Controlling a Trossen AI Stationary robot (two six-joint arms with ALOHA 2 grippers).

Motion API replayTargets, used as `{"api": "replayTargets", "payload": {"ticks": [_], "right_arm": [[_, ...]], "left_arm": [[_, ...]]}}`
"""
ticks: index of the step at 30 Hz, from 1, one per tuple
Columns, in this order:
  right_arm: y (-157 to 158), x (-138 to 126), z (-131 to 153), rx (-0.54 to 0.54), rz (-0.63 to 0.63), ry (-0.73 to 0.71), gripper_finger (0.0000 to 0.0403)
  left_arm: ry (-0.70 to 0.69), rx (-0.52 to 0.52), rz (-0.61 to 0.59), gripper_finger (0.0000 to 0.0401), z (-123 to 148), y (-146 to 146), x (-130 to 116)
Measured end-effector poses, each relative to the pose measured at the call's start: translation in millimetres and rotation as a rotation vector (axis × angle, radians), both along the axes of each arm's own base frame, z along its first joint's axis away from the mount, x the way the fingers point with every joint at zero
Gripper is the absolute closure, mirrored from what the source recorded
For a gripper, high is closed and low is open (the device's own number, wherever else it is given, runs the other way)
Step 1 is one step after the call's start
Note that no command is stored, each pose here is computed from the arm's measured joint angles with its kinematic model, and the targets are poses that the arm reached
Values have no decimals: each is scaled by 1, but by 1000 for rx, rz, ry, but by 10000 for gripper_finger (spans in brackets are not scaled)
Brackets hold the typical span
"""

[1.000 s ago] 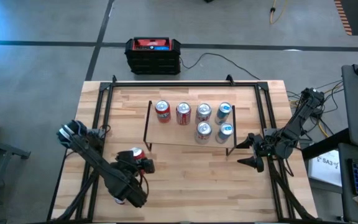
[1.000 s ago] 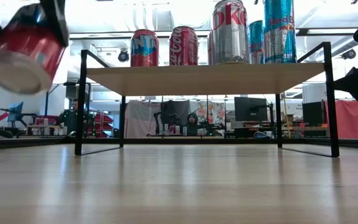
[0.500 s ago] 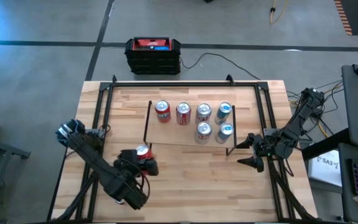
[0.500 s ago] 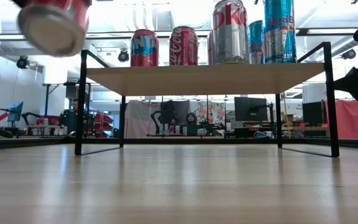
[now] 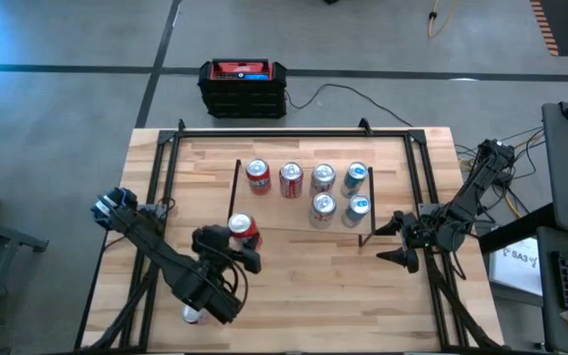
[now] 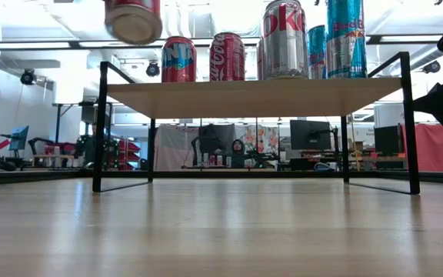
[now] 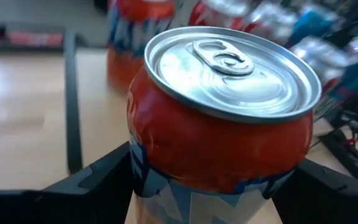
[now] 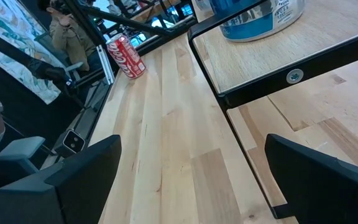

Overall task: Place canned beverage on shelf
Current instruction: Put the red soda can on the shelf aligned with the other red soda can

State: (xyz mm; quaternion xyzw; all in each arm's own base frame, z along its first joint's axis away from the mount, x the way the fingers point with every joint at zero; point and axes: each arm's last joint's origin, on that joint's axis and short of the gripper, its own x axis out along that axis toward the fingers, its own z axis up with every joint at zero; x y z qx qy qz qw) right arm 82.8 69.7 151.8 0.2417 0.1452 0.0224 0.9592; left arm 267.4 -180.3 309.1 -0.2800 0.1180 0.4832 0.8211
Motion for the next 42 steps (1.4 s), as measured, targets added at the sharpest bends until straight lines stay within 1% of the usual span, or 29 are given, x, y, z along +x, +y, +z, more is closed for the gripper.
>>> {"api": "replayTargets", "payload": {"ticks": [2,4,7,10,15,19,27,36,42], "right_arm": [[0,0,0,0,0,0,19],[0,0,0,0,1,0,19],[0,0,0,0,0,0,19],[0,0,0,0,1,0,19],[0,0,0,0,0,0,19],[0,0,0,0,0,0,19],[0,0,0,0,0,0,19],[0,0,0,-1,1,0,19],[0,0,0,-1,0,0,19]], "left_arm": [[10,68,-23,115,1,2,2],[32,116,-37,115,0,4,5],[71,153,-34,115,-3,10,10],[81,206,-20,115,-9,16,15],[98,262,1,114,-20,22,23],[112,272,27,114,-26,28,29],[102,254,115,114,-45,45,35],[111,246,147,113,-47,54,38],[133,204,166,113,-49,57,40]]}}
